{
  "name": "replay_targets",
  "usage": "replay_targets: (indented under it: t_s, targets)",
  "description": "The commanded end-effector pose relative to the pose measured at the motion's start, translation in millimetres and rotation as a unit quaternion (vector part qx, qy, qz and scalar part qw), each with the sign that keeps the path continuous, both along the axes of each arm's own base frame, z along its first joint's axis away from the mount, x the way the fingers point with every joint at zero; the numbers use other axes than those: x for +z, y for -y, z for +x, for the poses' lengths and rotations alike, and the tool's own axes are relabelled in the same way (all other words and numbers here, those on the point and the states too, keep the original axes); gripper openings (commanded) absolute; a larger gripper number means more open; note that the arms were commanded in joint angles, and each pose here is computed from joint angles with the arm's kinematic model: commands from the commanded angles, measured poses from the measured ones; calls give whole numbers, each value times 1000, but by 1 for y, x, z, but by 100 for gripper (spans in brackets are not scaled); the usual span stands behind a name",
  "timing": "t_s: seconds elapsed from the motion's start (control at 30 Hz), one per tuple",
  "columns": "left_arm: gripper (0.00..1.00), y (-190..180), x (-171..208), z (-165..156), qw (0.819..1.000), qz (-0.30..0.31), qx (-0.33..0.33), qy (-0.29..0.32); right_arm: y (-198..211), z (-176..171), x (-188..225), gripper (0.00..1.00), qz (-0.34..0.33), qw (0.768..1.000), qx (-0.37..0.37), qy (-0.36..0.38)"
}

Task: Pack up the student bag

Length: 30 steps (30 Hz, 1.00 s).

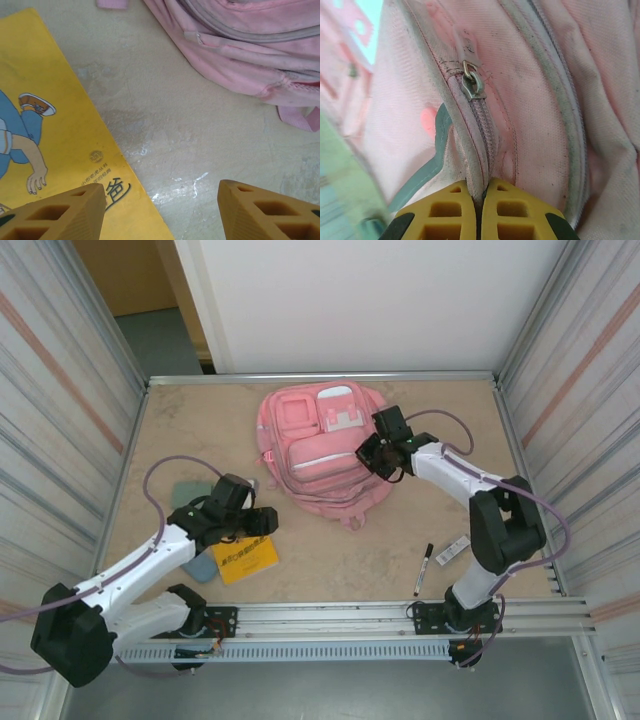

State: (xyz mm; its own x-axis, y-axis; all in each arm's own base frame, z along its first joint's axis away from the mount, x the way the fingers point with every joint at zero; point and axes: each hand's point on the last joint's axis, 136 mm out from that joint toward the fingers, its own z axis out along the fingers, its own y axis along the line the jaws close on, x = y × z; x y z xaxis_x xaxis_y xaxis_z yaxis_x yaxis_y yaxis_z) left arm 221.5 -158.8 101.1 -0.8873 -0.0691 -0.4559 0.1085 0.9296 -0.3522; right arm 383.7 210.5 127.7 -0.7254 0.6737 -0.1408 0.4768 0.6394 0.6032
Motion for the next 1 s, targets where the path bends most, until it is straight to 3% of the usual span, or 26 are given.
replay_targets:
  t_s: [0.0,0.1,0.27,0.43,0.57,0.7,0.97]
  targets:
    - [62,-14,0,2,999,17,41,6,-14,14,93,0,88,993,-31,74]
    - [63,-18,-8,0,998,15,62,-12,-13,27,124,0,114,985,-62,116]
    - [63,-22,-24,-6,995,-3,90,-49,-15,44,140,0,168,974,-94,122]
    - [64,-43,-36,-15,987,31,141,-73,-13,51,139,0,182,968,-121,123]
    - [64,-49,-45,-22,979,30,175,-100,-2,51,142,0,145,968,-133,154]
    - [64,-39,-57,-17,983,29,148,-104,10,39,112,0,103,976,-134,135]
    - [62,0,-89,-14,989,32,83,-117,46,0,4,0,22,990,-132,43]
